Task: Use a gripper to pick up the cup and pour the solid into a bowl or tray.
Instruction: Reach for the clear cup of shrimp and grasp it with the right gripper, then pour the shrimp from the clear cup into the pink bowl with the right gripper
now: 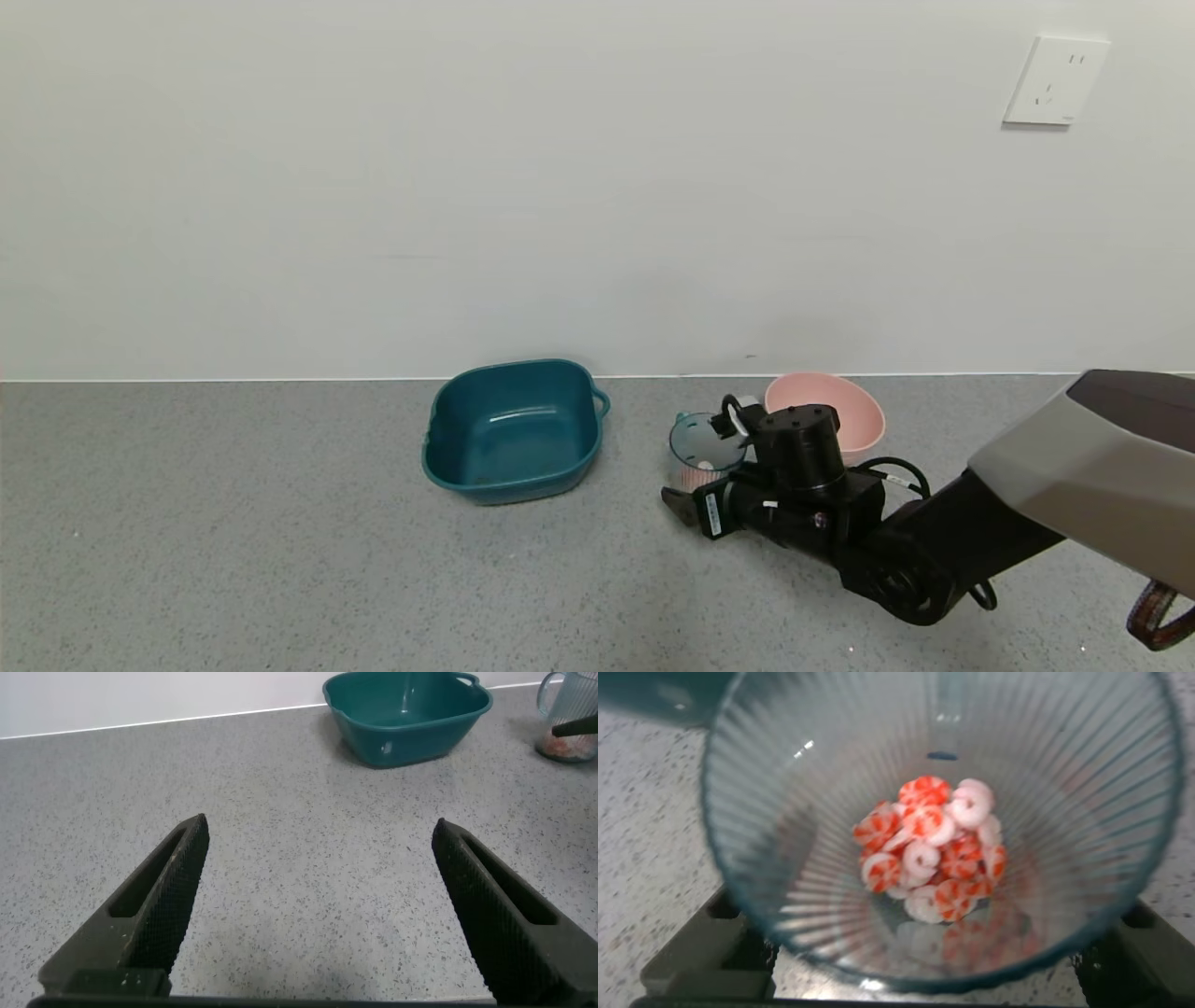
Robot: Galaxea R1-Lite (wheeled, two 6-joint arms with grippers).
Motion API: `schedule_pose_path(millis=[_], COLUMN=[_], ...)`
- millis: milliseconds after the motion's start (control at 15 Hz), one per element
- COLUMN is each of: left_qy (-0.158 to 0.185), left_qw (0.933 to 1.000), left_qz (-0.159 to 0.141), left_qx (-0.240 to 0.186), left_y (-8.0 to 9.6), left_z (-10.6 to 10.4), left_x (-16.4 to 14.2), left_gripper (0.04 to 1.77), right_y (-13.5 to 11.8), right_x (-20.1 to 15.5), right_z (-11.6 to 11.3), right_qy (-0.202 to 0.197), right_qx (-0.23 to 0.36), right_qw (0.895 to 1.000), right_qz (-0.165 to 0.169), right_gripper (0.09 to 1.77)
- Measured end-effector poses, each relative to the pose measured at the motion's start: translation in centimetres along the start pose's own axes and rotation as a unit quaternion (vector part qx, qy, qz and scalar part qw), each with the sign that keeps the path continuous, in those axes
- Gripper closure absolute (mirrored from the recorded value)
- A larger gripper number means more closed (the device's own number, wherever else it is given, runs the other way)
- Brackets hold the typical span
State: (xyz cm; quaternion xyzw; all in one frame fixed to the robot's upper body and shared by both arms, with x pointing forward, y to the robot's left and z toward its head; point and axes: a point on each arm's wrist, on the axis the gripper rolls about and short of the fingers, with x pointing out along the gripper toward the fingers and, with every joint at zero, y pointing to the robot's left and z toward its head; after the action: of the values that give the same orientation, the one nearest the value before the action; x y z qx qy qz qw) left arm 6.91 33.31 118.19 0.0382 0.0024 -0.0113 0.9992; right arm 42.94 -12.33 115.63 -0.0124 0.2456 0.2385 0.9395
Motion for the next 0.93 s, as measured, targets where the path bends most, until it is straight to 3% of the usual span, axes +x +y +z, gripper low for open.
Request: schedule_pose_path(millis=[133, 267, 333, 733, 933], left_qy=[0.000, 0.000, 0.000, 0.000, 0.000], left_qw=[1.0000, 1.0000, 1.0000, 1.0000, 1.0000], left_qz=[0.000, 0.000, 0.000, 0.000, 0.000], left_qx=[0.000, 0.000, 0.000, 0.000, 0.000], left_y=[0.0, 0.0, 0.0, 0.0, 0.0], left_z=[0.0, 0.0, 0.0, 0.0, 0.0], left_x=[0.0, 0.0, 0.0, 0.0, 0.0], left_gripper=[0.09, 0.09, 0.09, 0.09, 0.09], right_y=[-0.1, -0.1, -0.2, 0.0, 0.2], right_x=[0.2, 0.3, 0.3, 0.2, -0.4], right_z=[0.0, 0.0, 0.0, 0.1, 1.4], right_qy=[-0.002, -0.003, -0.004, -0.003, -0.013], right_qx=[0.001, 0.000, 0.001, 0.000, 0.000], right_qw=[1.000, 1.000, 1.000, 1.000, 1.000], right_qz=[-0.008, -0.009, -0.009, -0.008, -0.007], right_gripper=[0.15, 0.44, 0.50, 0.53, 0.53])
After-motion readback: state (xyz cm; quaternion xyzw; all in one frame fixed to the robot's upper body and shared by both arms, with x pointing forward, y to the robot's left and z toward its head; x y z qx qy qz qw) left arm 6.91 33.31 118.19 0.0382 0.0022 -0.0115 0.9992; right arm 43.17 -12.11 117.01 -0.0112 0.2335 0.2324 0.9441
